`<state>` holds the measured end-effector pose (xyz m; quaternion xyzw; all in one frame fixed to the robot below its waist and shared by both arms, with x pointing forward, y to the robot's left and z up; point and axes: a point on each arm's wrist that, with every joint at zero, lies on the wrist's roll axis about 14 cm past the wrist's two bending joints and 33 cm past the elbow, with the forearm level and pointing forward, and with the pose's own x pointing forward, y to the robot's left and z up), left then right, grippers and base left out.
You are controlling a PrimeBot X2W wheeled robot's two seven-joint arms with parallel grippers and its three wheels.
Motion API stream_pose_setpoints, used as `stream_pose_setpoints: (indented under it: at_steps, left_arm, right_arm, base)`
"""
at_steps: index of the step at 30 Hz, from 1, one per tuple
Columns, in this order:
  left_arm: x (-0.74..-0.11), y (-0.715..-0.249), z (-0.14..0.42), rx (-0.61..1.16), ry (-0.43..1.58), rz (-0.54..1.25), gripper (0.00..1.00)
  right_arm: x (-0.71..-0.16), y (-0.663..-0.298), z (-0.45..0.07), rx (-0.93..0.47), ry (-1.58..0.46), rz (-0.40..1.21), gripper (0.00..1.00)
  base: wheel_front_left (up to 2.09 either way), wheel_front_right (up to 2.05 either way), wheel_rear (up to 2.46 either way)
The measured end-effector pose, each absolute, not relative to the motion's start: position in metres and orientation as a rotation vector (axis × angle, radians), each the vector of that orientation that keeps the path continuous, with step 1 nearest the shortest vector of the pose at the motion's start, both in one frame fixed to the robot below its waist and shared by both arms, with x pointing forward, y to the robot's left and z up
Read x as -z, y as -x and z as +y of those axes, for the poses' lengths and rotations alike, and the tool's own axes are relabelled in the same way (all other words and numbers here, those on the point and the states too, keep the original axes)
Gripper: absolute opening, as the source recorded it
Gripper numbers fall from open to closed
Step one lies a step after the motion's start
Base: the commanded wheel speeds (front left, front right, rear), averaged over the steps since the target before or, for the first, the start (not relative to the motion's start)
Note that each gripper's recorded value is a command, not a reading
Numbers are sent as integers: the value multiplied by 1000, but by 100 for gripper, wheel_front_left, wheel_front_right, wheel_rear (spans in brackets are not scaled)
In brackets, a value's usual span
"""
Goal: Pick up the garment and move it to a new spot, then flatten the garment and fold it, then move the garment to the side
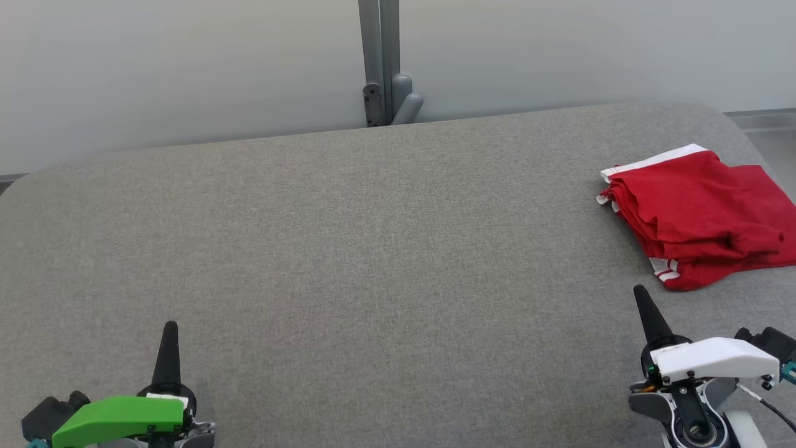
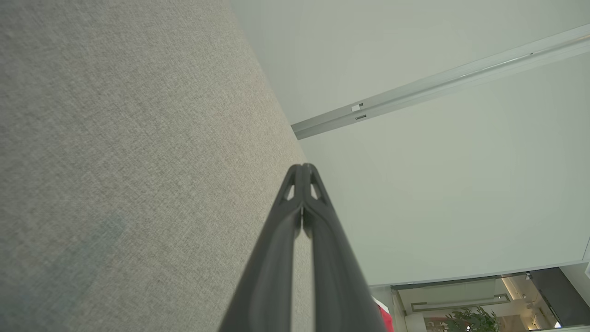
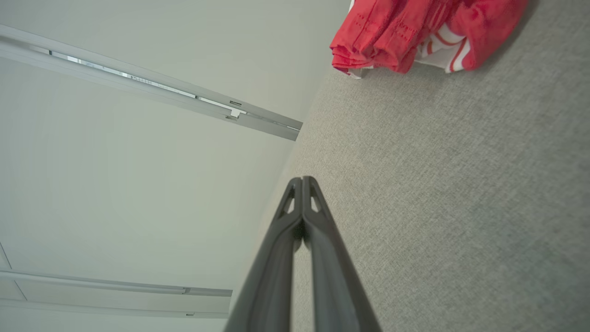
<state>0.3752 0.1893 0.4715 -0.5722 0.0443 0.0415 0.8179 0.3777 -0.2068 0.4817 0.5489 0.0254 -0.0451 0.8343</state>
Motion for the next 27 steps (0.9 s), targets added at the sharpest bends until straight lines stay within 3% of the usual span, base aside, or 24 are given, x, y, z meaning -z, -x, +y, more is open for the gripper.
stream_pose_setpoints:
  at_steps: [27]
  left_arm:
    - [-489, -380, 194, -52, 1422, 47, 0]
  right_arm:
    - [-496, -384, -203, 45, -1400, 27, 0]
  base:
    - [0, 0, 0]
